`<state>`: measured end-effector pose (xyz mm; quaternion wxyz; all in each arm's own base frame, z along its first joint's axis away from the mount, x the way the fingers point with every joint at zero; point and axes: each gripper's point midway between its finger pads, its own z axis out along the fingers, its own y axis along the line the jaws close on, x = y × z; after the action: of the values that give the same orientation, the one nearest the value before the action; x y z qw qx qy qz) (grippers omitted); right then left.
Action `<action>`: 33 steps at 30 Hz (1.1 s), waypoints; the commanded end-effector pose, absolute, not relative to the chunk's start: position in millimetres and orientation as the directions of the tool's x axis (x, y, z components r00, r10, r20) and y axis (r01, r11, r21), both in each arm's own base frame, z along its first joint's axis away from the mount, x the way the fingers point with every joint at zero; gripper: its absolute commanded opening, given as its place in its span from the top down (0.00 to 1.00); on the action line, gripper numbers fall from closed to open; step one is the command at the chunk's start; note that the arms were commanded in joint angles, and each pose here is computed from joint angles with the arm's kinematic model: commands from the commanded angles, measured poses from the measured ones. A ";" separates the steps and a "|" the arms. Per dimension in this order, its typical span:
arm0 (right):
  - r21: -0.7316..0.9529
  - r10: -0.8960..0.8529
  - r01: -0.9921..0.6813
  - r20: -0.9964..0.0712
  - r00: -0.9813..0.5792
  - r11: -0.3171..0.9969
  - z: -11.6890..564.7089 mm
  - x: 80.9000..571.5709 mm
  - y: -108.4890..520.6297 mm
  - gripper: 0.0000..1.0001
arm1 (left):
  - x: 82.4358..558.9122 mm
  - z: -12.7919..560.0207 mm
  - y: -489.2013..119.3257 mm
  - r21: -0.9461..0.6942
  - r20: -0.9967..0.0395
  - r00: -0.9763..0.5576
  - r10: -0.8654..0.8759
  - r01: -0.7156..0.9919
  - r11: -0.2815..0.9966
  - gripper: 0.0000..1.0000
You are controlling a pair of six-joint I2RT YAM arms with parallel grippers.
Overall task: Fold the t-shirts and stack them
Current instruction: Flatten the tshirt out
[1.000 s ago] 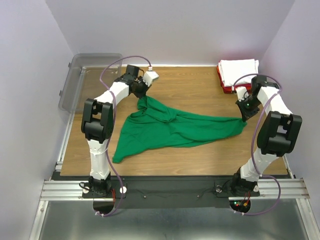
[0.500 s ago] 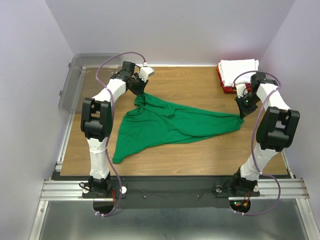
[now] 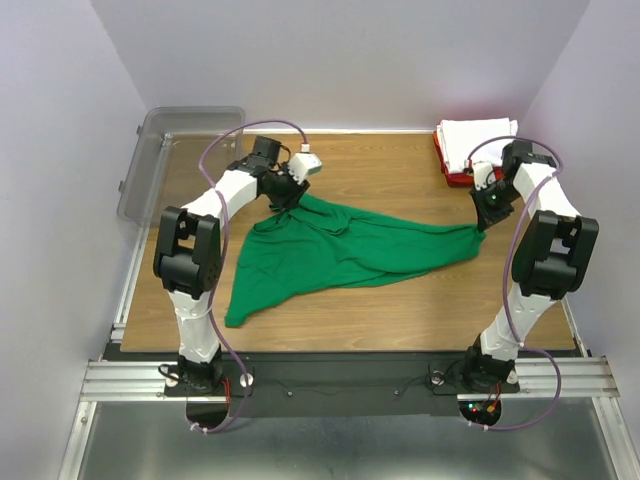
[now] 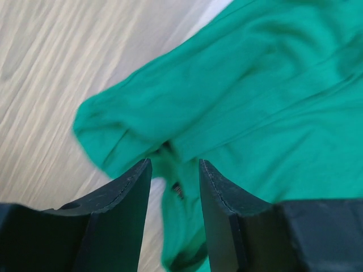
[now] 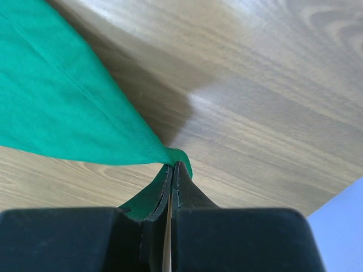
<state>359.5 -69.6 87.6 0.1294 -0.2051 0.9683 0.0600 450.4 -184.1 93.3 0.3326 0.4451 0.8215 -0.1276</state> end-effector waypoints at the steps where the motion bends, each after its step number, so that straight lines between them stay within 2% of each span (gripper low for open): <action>1: 0.043 -0.361 -0.405 -0.372 -0.855 0.914 116.0 379.4 -67.7 0.99 | 443.4 111.1 -213.5 0.150 -0.687 -0.274 0.673 0.853 0.500 0.50; 3: 0.040 -0.354 -0.401 -0.396 -0.848 0.915 125.6 382.0 -66.1 0.99 | 445.1 104.8 -225.1 0.170 -0.682 -0.261 0.683 0.852 0.495 0.49; 9: 0.035 -0.353 -0.405 -0.425 -0.833 0.914 144.0 380.0 -62.8 0.99 | 490.0 99.0 -237.0 0.260 -0.682 -0.260 0.684 0.788 0.558 0.48; 15: 0.030 -0.362 -0.413 -0.426 -0.829 0.910 153.2 377.1 -62.4 0.99 | 491.1 66.9 -232.1 0.282 -0.602 -0.244 0.760 0.825 0.489 0.49; 17: 0.027 -0.365 -0.416 -0.432 -0.825 0.909 158.7 376.2 -61.8 1.00 | 481.9 62.8 -229.5 0.264 -0.583 -0.249 0.773 0.842 0.471 0.59; 18: 0.024 -0.369 -0.421 -0.438 -0.819 0.907 162.7 374.8 -61.0 0.99 | 478.7 63.0 -228.2 0.258 -0.577 -0.252 0.777 0.846 0.466 0.81; 19: 0.019 -0.373 -0.424 -0.442 -0.816 0.906 166.2 372.8 -60.7 1.00 | 474.9 63.7 -226.4 0.251 -0.572 -0.255 0.779 0.850 0.463 0.92; 20: 0.018 -0.377 -0.428 -0.441 -0.815 0.904 169.8 369.0 -59.9 0.99 | 470.1 77.1 -224.7 0.247 -0.585 -0.254 0.770 0.849 0.467 1.00; 22: -0.016 -0.394 -0.436 -0.461 -0.795 0.900 185.0 361.3 -59.9 1.00 | 459.2 87.0 -215.3 0.226 -0.604 -0.275 0.748 0.841 0.491 1.00; 23: -0.027 -0.397 -0.436 -0.469 -0.789 0.899 190.0 357.9 -59.7 0.99 | 454.4 118.3 -214.8 0.242 -0.648 -0.242 0.722 0.833 0.497 1.00; 27: -0.094 -0.409 -0.426 -0.521 -0.749 0.900 221.7 337.1 -57.2 0.99 | 426.5 181.4 -195.9 0.253 -0.727 -0.214 0.653 0.800 0.544 1.00; 33: -0.239 -0.441 -0.384 -0.648 -0.621 0.892 290.1 286.1 -46.7 0.99 | 356.8 277.9 -174.8 0.288 -0.841 -0.107 0.530 0.740 0.608 1.00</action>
<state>312.9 -48.6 252.4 0.3216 -0.2246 0.9199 -0.0033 398.1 -177.6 220.5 0.4522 0.4562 0.7629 -0.0742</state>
